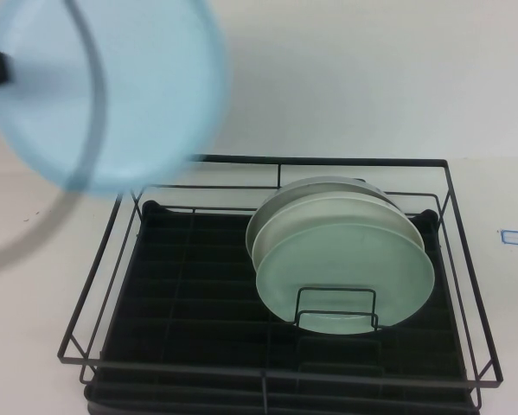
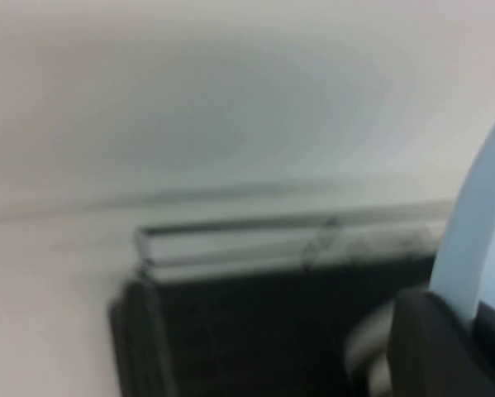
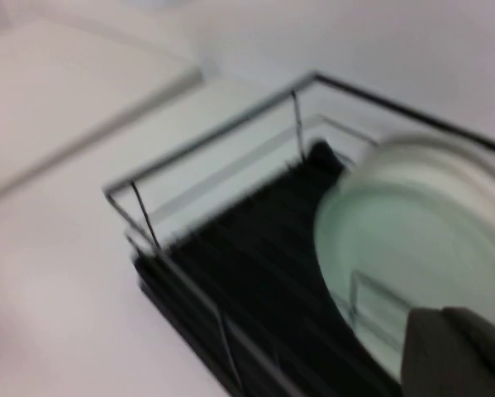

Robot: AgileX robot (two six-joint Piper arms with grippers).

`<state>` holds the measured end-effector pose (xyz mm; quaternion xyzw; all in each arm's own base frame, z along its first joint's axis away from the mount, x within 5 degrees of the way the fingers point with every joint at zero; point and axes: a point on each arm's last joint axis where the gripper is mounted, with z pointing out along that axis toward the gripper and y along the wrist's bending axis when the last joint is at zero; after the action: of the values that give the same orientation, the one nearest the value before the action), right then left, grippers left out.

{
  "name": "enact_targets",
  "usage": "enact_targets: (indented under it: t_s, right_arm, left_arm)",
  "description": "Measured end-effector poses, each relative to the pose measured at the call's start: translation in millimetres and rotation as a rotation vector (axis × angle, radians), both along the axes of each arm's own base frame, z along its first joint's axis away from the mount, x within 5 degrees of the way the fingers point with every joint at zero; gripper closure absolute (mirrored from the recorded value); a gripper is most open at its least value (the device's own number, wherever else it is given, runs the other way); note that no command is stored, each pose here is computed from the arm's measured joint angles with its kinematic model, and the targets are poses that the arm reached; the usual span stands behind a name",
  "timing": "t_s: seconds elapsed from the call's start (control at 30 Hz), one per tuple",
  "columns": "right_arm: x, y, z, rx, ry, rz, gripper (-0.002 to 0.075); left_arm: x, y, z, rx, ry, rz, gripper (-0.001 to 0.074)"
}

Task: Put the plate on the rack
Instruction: Hand over the plate

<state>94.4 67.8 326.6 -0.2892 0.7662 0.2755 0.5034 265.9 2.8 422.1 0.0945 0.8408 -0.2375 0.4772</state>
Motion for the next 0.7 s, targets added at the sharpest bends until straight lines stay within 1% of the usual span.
enact_targets:
  t_s: [0.1, 0.17, 0.23, 0.3, 0.37, 0.47, 0.57, 0.7]
  right_arm:
    - [18, 6, 14, 0.068, -0.016, 0.042, 0.0728]
    - [30, 10, 21, 0.122, 0.006, 0.086, 0.0728]
    - [38, 17, 26, 0.174, 0.045, 0.169, 0.0728]
    - [43, 22, 27, 0.219, 0.085, 0.255, 0.0728]
    - [47, 25, 24, 0.251, 0.13, 0.315, 0.0727]
    - [51, 26, 21, 0.264, 0.163, 0.341, 0.0706]
    - [51, 27, 22, 0.28, 0.16, 0.356, 0.0626]
    - [50, 28, 24, 0.305, 0.159, 0.37, 0.0466]
  left_arm:
    - [-19, -36, 3, 0.119, 0.022, -0.11, 0.0727]
    - [-32, -53, -1, 0.176, 0.045, -0.153, 0.0727]
    - [-47, -65, -6, 0.205, 0.046, -0.182, 0.0727]
    - [-61, -70, -11, 0.205, 0.028, -0.178, 0.0727]
    - [-72, -70, -21, 0.183, 0.004, -0.143, 0.0727]
    - [-81, -67, -43, 0.15, 0.003, -0.094, 0.0727]
    - [-84, -69, -63, 0.115, 0.028, -0.104, 0.0727]
    - [-84, -75, -75, 0.042, 0.02, -0.152, 0.0727]
